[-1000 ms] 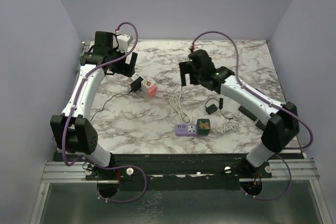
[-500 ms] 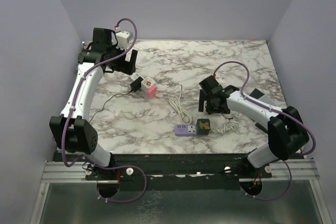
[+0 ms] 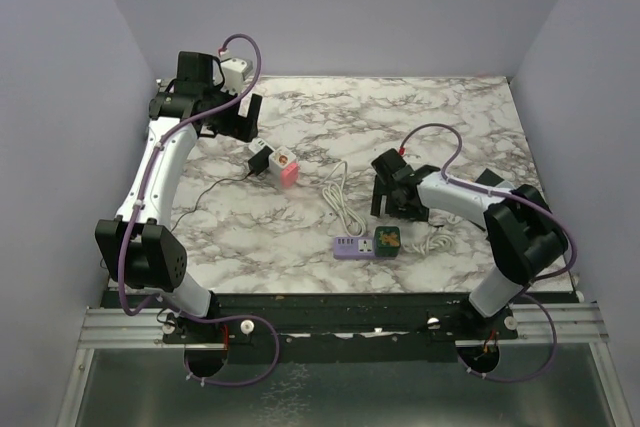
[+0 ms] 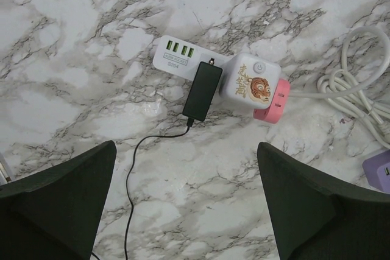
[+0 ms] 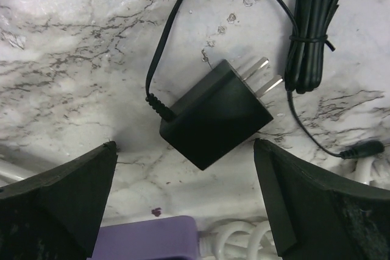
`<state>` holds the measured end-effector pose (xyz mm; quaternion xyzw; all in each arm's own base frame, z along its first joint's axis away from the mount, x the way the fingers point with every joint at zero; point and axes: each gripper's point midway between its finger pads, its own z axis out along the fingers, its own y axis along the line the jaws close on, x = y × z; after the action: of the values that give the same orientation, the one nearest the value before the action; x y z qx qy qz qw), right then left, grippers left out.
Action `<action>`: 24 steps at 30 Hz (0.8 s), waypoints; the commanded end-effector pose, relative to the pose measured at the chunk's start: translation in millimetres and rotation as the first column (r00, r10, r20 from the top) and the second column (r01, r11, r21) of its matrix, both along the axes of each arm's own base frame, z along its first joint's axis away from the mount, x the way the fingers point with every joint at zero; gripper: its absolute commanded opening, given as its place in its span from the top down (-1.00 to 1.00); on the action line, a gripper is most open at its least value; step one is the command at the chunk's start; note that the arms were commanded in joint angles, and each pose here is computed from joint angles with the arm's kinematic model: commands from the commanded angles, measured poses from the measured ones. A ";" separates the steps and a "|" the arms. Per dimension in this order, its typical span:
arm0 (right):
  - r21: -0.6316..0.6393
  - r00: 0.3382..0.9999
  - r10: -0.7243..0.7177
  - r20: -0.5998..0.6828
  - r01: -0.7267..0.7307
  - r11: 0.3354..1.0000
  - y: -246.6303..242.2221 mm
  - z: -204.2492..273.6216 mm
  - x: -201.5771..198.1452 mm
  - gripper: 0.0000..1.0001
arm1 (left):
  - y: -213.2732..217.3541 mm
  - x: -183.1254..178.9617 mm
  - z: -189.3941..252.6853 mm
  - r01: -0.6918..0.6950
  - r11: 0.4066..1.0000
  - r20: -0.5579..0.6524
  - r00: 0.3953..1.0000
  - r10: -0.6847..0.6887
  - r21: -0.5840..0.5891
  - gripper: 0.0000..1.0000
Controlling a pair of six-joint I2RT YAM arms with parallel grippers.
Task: Insert the plug
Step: Pick up the plug from the center of the board.
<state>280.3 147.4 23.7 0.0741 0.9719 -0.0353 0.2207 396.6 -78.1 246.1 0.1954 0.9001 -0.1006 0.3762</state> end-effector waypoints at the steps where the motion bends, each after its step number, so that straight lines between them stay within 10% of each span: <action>1: -0.011 0.999 -0.023 0.042 0.023 1.000 4.7 -4.8 17.6 -0.96 | 2.9 3.8 8.5 -0.014 1.000 0.017 1.000 0.014 0.016 -0.98; 15: -0.129 0.995 -0.007 0.100 0.020 0.991 -8.5 -4.9 38.9 -0.49 | 6.2 3.7 10.4 -0.017 0.999 0.034 0.999 0.015 0.036 -0.98; 24: -0.173 0.996 -0.004 0.092 0.020 0.985 -14.1 -10.2 39.9 -0.77 | 3.9 4.5 11.4 -0.013 1.000 0.040 0.999 0.012 0.024 -0.98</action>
<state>320.3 144.7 24.3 0.0716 0.9551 -0.0773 0.2770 399.7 -73.8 250.5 0.1949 0.8988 -0.0870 0.3830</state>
